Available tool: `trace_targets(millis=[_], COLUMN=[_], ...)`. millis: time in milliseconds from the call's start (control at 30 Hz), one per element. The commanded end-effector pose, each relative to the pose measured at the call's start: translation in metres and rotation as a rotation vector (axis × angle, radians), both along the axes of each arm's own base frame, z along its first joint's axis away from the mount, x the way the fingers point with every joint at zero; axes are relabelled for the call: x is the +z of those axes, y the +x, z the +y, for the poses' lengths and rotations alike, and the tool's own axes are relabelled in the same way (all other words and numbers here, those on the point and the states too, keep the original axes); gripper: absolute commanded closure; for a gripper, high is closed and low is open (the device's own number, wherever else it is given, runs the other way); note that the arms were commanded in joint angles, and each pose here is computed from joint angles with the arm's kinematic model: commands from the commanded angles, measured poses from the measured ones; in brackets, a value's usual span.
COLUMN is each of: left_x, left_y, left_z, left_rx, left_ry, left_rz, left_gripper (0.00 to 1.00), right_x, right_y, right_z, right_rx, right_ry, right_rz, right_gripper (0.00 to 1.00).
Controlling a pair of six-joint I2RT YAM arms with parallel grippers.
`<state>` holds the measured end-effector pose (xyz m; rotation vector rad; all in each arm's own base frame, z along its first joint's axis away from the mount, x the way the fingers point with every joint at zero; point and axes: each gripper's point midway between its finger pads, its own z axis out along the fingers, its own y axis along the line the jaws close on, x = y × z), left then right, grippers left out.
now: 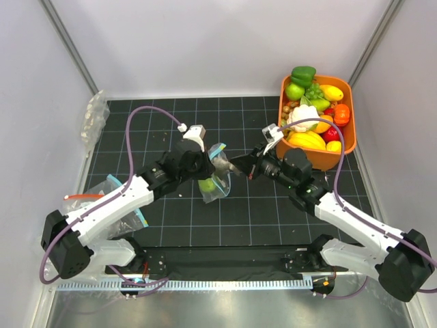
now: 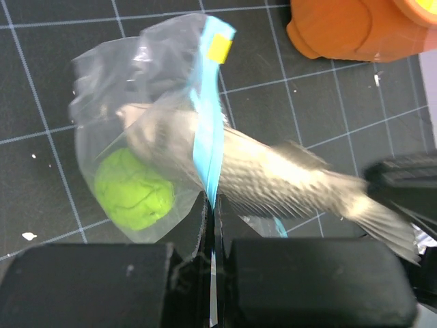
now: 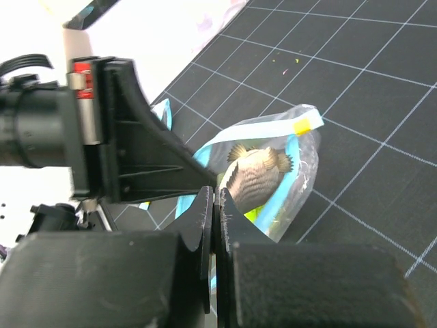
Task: Place the food in the zip-top bag and seal the zipper
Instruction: Place the fake fish in the zipper food storage bag.
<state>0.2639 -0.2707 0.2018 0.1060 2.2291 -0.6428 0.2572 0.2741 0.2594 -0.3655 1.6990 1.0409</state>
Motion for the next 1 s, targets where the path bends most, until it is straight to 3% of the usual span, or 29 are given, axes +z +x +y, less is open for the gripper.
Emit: trace_targets(millis=[0,200,267,433,533,567,667,900,967], left_x=[0.035,0.042,0.043,0.043,0.039,0.039,0.037,0.027,0.023], left_y=[0.0,-0.004,-0.004,-0.003,0.001,0.001,0.003,0.009,0.011], left_z=[-0.006,-0.007,-0.007,-0.006,-0.002,-0.002,0.0,0.004,0.003], left_rx=[-0.023,-0.044,-0.044,-0.036,-0.011,-0.009,0.011,0.053,0.057], left_ry=[-0.109,-0.153,-0.158,-0.156,-0.139,-0.136,-0.136,-0.105,-0.096], left_rz=[-0.082,-0.107,-0.111,-0.115,-0.12,-0.122,-0.12,-0.095,-0.081], left_gripper=[1.0,1.0,1.0,1.0,1.0,1.0,1.0,1.0,1.0], right_x=[0.012,-0.024,-0.032,-0.049,-0.049,-0.047,-0.043,-0.019,-0.013], right_y=[0.013,0.032,0.032,0.035,0.031,0.03,0.027,0.021,0.021], right_z=[0.006,0.02,0.023,0.029,0.03,0.029,0.022,0.005,0.001], right_rx=[-0.029,-0.04,-0.034,-0.026,-0.013,-0.013,-0.026,-0.064,-0.083], right_ry=[0.05,-0.037,-0.036,-0.071,-0.076,-0.078,-0.094,-0.099,-0.097], right_rz=[-0.048,0.093,0.118,0.161,0.156,0.145,0.117,0.05,0.032], right_gripper=[0.99,0.98,0.9,0.81,0.66,0.53,0.34,0.29,0.32])
